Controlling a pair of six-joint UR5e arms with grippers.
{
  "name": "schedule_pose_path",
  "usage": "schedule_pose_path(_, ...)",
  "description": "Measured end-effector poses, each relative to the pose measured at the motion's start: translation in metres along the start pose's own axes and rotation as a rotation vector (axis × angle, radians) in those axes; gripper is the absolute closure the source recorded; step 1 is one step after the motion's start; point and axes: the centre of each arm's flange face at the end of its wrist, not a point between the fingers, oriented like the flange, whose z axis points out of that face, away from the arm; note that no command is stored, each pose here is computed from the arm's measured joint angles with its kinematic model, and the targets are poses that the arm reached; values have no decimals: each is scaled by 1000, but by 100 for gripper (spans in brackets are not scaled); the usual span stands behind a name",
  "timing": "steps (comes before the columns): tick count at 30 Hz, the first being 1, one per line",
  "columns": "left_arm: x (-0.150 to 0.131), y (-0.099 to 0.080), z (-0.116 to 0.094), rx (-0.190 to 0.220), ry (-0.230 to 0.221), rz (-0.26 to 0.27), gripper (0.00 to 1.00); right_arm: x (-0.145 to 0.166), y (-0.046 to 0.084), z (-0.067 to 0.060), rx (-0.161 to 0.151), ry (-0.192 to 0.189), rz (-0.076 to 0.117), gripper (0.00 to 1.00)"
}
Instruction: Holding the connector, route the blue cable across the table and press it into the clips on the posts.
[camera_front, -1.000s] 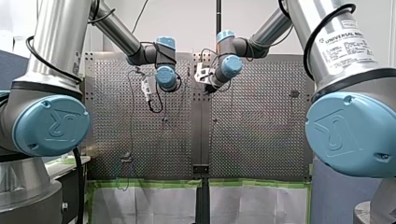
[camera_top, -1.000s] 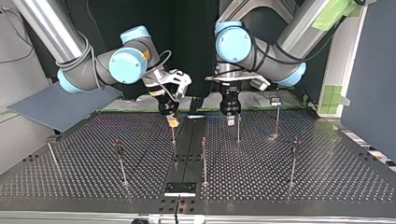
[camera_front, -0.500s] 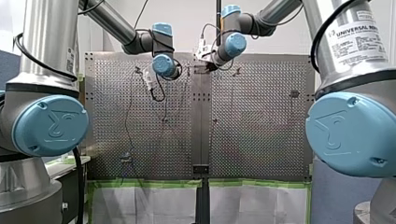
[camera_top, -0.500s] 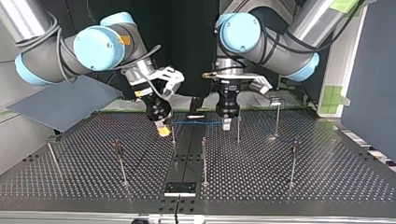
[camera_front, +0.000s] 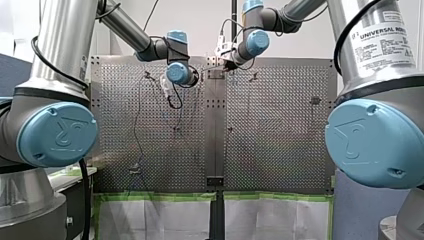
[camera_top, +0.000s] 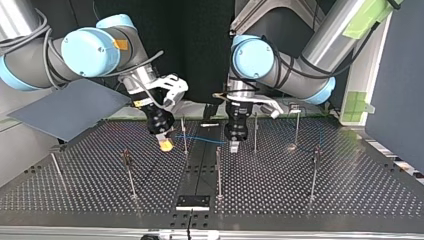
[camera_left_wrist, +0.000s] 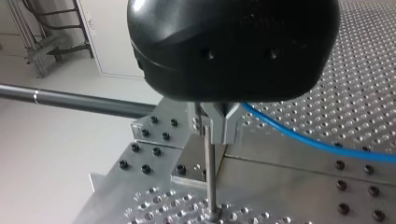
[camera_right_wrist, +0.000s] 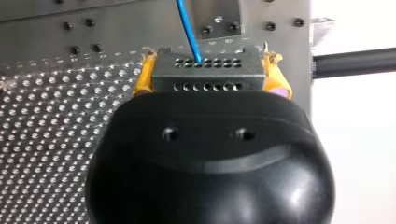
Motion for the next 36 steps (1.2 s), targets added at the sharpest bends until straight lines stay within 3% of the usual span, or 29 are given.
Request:
schedule_pose_path(9,8,13,13,2,6,-1,100,-18,18,14,-20,-29,4,100)
schedule_pose_path(21,-11,11,38,31,-63,-28,100,-14,33,21,-13,-17,5,100)
schedule_pose_path(27,-5,17,50,29,-55,-25,100,-12,40,25,-19,-11,5,100)
schedule_pose_path(36,3,33,78,8,-61,-23,100,-19,53,49,-18,-12,-9,100)
